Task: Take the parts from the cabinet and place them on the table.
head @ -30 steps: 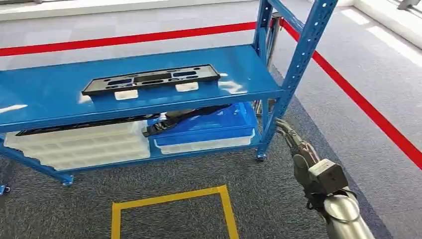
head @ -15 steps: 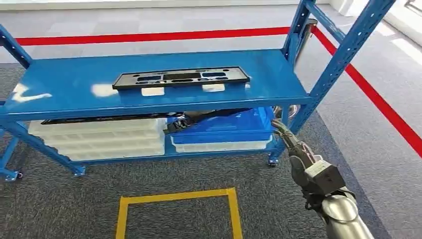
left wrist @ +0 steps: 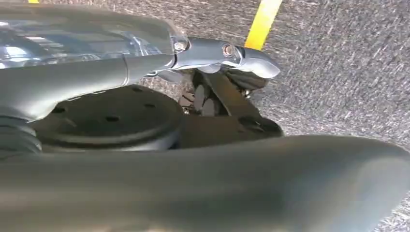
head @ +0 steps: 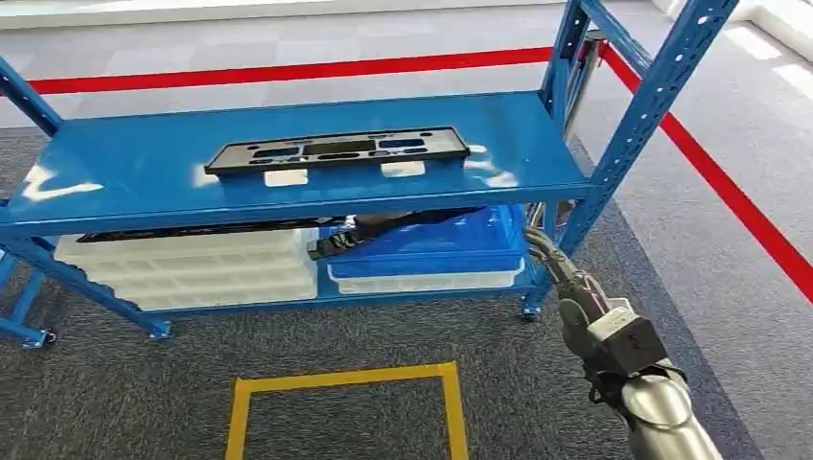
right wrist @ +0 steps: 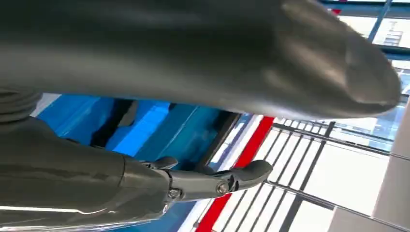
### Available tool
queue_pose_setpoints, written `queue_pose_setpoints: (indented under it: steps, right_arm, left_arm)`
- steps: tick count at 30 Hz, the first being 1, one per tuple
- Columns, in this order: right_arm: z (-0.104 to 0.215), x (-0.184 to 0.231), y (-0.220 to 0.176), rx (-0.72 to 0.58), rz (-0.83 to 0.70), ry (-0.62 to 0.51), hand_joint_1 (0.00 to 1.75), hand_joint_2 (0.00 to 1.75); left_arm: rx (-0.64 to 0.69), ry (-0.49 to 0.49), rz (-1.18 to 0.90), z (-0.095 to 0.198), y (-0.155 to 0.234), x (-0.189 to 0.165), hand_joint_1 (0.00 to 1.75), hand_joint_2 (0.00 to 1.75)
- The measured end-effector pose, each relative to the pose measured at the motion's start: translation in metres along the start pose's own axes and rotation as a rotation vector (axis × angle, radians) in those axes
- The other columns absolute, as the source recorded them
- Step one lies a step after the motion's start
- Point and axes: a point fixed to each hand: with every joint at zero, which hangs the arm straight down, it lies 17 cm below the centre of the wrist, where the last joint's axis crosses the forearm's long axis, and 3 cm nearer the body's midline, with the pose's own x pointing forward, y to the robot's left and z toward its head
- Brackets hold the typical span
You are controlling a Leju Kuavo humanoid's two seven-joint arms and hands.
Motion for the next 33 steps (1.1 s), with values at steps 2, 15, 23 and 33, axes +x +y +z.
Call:
queue_pose_setpoints:
  steps: [2, 15, 23, 33]
  right_arm:
    - [-0.0011, 0.0017, -0.0007, -0.002, 0.002, -0.005, 0.00, 0.00]
    - [0.0001, 0.0021, 0.0003, -0.002, 0.003, -0.004, 0.00, 0.00]
    - [-0.0019, 0.0038, -0.0010, -0.002, 0.007, -0.010, 0.00, 0.00]
    - [-0.0031, 0.0045, -0.0017, -0.003, 0.009, -0.013, 0.00, 0.00]
  left_arm:
    - [0.001, -0.001, 0.000, -0.0002, 0.0003, 0.0008, 0.00, 0.00]
    - [-0.005, -0.002, 0.004, -0.0001, -0.0018, 0.0009, 0.00, 0.00]
    - [-0.006, -0.004, 0.004, -0.0003, -0.0025, 0.0025, 0.00, 0.00]
    - [-0.009, -0.009, 0.004, 0.0000, -0.0027, 0.0024, 0.00, 0.00]
